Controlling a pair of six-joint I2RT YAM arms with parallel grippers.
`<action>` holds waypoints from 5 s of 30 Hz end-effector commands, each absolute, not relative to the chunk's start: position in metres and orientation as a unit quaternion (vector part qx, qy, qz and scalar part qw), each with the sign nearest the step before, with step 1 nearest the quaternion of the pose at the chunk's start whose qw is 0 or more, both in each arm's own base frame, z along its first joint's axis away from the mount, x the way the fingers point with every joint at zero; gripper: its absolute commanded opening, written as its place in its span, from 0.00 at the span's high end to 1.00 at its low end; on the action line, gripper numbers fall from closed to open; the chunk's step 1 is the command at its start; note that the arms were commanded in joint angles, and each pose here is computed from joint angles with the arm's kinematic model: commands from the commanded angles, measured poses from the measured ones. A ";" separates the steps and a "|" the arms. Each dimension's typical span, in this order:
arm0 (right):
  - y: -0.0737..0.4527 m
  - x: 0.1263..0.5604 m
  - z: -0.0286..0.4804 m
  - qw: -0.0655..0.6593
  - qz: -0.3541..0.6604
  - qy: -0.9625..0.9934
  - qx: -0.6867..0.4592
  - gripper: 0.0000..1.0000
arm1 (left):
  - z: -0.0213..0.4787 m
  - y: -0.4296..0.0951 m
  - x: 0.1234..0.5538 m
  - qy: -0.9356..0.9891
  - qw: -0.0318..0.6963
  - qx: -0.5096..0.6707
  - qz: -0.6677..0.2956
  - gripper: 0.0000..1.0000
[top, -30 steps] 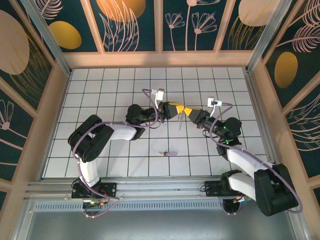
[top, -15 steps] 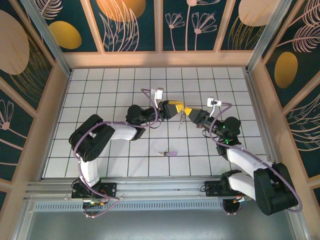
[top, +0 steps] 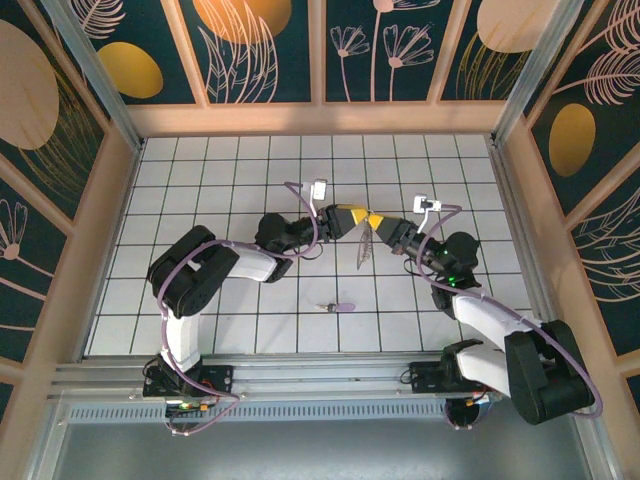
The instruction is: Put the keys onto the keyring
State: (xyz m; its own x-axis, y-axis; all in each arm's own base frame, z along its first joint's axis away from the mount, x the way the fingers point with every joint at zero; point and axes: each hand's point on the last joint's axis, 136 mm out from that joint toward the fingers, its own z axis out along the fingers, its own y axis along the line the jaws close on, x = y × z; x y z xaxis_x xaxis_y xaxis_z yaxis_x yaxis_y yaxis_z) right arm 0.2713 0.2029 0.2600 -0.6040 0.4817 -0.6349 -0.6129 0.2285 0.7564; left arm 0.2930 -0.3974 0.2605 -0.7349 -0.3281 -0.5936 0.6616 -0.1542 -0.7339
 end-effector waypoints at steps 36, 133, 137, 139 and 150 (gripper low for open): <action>0.201 0.274 0.279 0.468 0.611 0.636 -0.063 0.78 | 0.277 -0.403 0.280 0.521 0.354 0.178 -0.756 1.00; 0.218 0.285 0.069 0.334 0.202 0.921 -0.019 0.58 | 0.316 -0.274 0.321 0.560 0.516 0.135 -0.634 1.00; 0.218 0.287 0.056 0.316 0.214 0.924 -0.023 0.60 | 0.317 -0.274 0.320 0.559 0.515 0.135 -0.635 1.00; 0.219 0.288 0.051 0.311 0.214 0.926 -0.027 0.61 | 0.318 -0.274 0.320 0.558 0.515 0.136 -0.636 1.00; 0.228 0.285 0.026 0.281 0.217 0.934 -0.048 0.68 | 0.318 -0.275 0.321 0.556 0.515 0.136 -0.637 1.00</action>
State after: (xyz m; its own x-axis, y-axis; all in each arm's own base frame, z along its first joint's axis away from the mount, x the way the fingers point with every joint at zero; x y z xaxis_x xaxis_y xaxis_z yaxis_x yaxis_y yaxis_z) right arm 0.2840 0.2215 0.0258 -0.8410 0.0481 -0.5388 -0.1773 0.9165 0.3586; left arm 0.3253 -0.2774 0.3045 -0.4642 -0.4867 -0.7400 0.7758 0.1797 -0.6049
